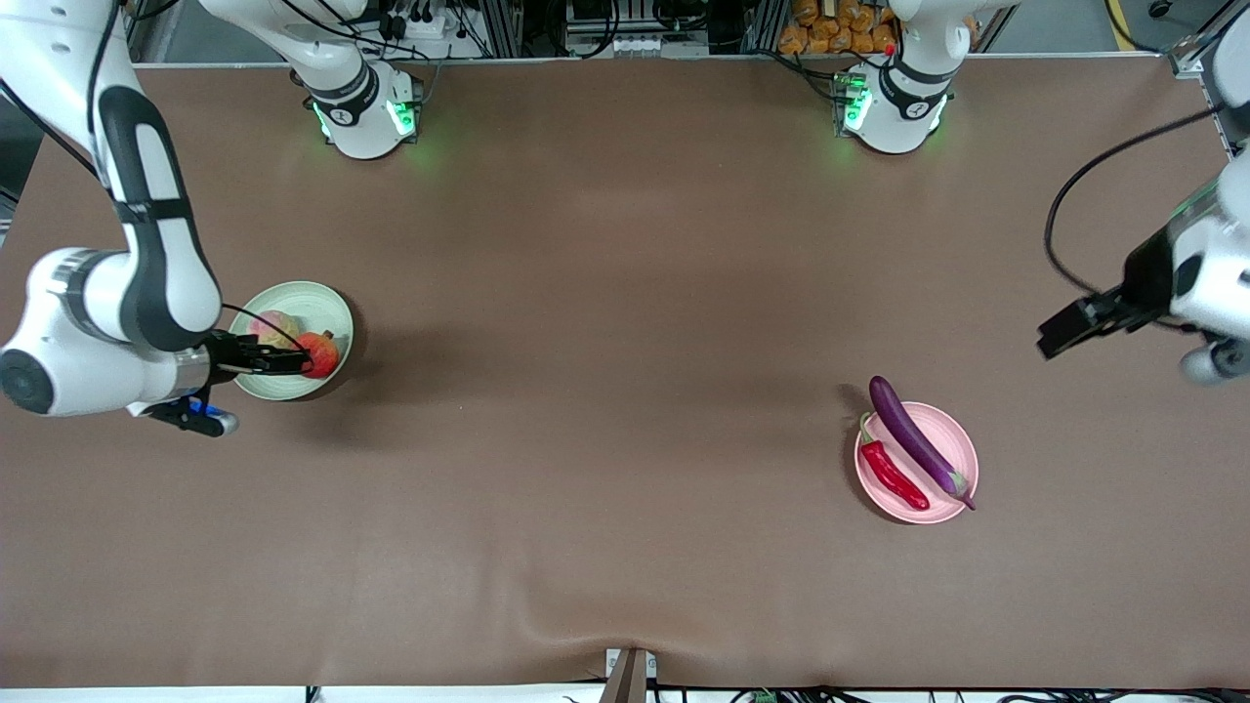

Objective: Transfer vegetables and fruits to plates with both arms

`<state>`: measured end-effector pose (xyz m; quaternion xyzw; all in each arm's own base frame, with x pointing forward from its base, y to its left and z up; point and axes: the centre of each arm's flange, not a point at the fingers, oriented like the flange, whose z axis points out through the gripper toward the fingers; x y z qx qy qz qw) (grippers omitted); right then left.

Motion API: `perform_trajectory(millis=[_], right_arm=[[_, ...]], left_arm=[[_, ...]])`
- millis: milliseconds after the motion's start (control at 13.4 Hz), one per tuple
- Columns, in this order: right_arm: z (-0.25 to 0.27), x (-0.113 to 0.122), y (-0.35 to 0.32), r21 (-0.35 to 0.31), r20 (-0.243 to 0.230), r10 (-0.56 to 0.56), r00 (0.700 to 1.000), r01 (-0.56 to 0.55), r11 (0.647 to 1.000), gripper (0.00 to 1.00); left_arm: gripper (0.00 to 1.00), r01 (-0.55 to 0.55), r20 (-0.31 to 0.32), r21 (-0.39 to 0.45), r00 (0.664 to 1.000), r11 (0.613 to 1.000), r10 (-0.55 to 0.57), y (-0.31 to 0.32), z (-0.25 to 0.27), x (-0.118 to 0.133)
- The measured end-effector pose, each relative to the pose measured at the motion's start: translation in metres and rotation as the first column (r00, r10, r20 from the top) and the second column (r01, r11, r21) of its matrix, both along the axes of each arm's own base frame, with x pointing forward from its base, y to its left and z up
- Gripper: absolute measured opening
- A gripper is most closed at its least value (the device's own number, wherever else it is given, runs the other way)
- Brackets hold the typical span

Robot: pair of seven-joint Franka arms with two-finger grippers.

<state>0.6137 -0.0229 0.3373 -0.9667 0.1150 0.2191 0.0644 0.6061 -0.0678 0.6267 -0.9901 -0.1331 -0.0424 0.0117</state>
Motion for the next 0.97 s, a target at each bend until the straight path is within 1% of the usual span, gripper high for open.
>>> perform_trajectory(millis=[149, 223, 372, 521, 670, 893, 967], right_arm=[[0.065, 0.019, 0.02, 0.005, 0.056, 0.046, 0.997, -0.047, 0.999, 1.0], [0.095, 0.025, 0.025, 0.005, 0.086, 0.06, 0.995, -0.061, 0.998, 1.0], [0.145, 0.028, 0.022, 0.004, 0.118, 0.068, 0.991, -0.069, 0.998, 1.0], [0.188, 0.025, 0.011, 0.006, 0.138, 0.065, 0.988, -0.066, 0.998, 1.0], [0.233, 0.021, 0.02, 0.021, 0.193, 0.088, 0.977, -0.094, 0.995, 1.0], [0.283, -0.001, 0.023, 0.031, 0.233, 0.143, 0.962, -0.154, 0.988, 1.0], [0.298, -0.008, 0.016, 0.023, 0.263, 0.192, 0.946, -0.205, 0.978, 1.0]], left_arm=[[1.0, 0.024, 0.019, 0.015, 1.0, 1.0, -0.024, -0.002, 0.022, -0.015], [1.0, 0.036, 0.016, 0.025, 0.999, 0.999, -0.036, -0.002, 0.032, -0.024], [1.0, 0.059, 0.003, 0.042, 0.998, 0.997, -0.059, 0.004, 0.048, -0.042], [1.0, 0.086, -0.022, 0.037, 0.996, 0.996, -0.085, 0.02, 0.052, -0.055], [1.0, 0.127, -0.047, 0.008, 0.991, 0.992, -0.126, 0.046, 0.048, -0.064], [1.0, 0.163, -0.073, -0.006, 0.984, 0.987, -0.163, 0.059, 0.04, -0.078], [1.0, 0.167, -0.075, -0.007, 0.983, 0.986, -0.168, 0.057, 0.04, -0.082]])
